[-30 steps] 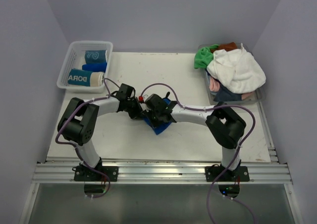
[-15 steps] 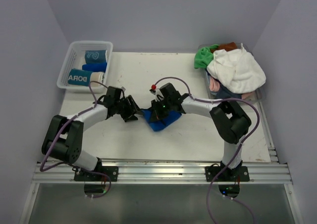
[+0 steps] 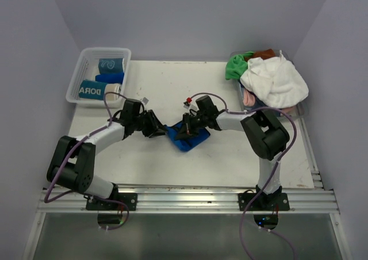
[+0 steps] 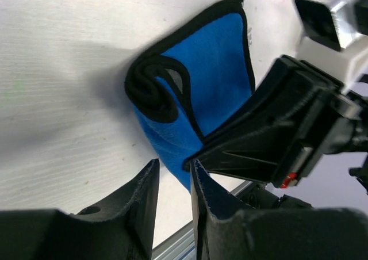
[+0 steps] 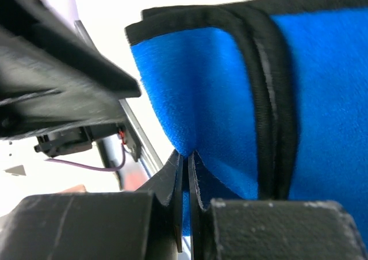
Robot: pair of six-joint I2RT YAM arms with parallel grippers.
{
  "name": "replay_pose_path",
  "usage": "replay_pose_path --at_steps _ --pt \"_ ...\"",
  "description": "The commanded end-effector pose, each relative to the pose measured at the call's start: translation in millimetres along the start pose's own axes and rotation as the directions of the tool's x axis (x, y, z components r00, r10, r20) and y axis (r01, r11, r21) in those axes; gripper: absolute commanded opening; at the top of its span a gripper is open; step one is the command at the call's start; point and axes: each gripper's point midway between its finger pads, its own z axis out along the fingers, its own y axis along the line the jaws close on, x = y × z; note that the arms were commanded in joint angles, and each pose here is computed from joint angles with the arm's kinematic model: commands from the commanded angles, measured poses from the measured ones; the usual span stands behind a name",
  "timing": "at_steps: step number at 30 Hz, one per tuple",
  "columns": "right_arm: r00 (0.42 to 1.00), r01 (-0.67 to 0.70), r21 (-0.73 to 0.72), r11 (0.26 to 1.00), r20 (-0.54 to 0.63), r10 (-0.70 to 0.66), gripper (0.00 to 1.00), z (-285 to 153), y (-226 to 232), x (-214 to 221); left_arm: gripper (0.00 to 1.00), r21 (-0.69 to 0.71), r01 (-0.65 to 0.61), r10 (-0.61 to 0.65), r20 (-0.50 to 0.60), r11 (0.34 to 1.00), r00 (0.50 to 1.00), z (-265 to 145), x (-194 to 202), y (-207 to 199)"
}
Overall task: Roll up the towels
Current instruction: Roll the towel
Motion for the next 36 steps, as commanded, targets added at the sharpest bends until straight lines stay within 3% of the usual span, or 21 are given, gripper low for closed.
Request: replay_pose_path --at_steps 1,18,36 --pt "0.998 -0.061 -0.094 0.994 -0.024 0.059 0.00 0 10 1 0.30 0.105 -0.061 0.061 0.002 0.993 0.998 2 -4 -28" --pt "0.980 -0.201 -0.196 0.960 -0.034 0.198 0.00 -2 -4 -3 0.26 0.099 -0.116 0.118 -0.024 0.988 0.993 34 -9 -39" --pt "0.974 -0.228 -0.186 0.956 -0.046 0.224 0.00 -1 -17 2 0.23 0.049 -0.126 0.127 -0.022 0.991 0.992 58 -23 -36"
